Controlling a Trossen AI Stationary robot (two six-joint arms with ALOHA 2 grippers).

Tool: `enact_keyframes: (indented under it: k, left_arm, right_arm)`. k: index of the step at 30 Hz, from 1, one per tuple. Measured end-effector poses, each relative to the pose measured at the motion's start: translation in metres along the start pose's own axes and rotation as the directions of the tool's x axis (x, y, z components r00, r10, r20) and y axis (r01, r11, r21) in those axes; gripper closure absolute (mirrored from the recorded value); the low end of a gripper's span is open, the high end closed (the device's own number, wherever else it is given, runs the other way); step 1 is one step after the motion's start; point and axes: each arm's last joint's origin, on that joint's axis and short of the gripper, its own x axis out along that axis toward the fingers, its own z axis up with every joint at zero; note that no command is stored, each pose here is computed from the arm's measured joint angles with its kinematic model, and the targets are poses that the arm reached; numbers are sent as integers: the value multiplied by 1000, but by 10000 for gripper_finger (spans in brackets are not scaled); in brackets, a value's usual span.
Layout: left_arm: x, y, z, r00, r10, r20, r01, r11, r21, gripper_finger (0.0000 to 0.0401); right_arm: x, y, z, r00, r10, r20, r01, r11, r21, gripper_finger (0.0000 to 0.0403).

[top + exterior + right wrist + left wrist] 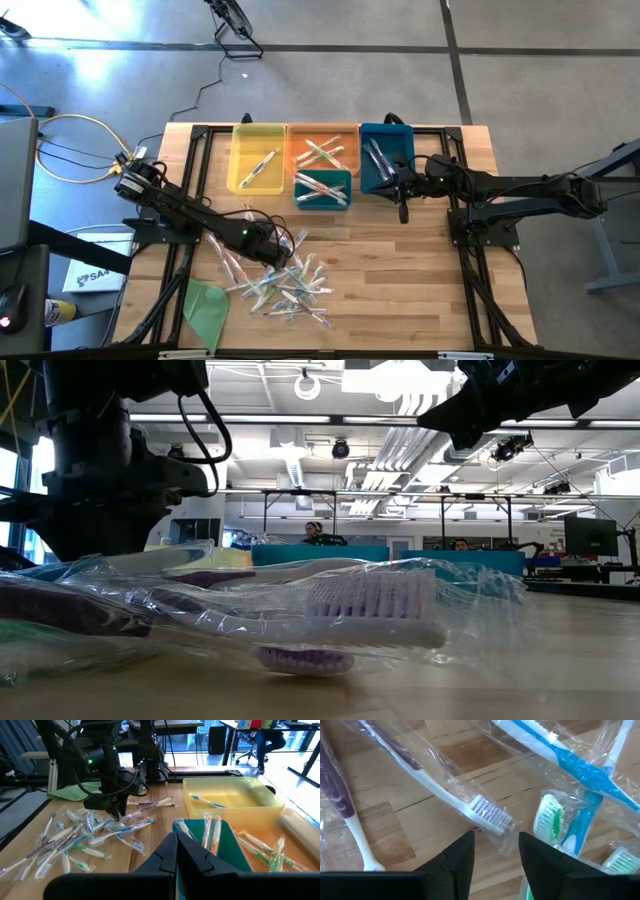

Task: Pick & Place Toothbrushes
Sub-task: Put the purple toothbrush into the blue bin

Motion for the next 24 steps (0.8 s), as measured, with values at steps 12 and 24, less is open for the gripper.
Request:
enact_keyframes:
  k: [12, 24]
  left_arm:
    - [-28, 5, 4, 997, -71, -5, 71, 997, 17, 245]
    - [-57, 24, 13, 991, -53, 120, 55, 998, -16, 245]
  right_arm:
    - [0, 0, 0, 1000, -4, 0, 4, 1000, 0, 401]
    - [0, 0, 0, 1000, -4, 0, 4, 1000, 2, 401]
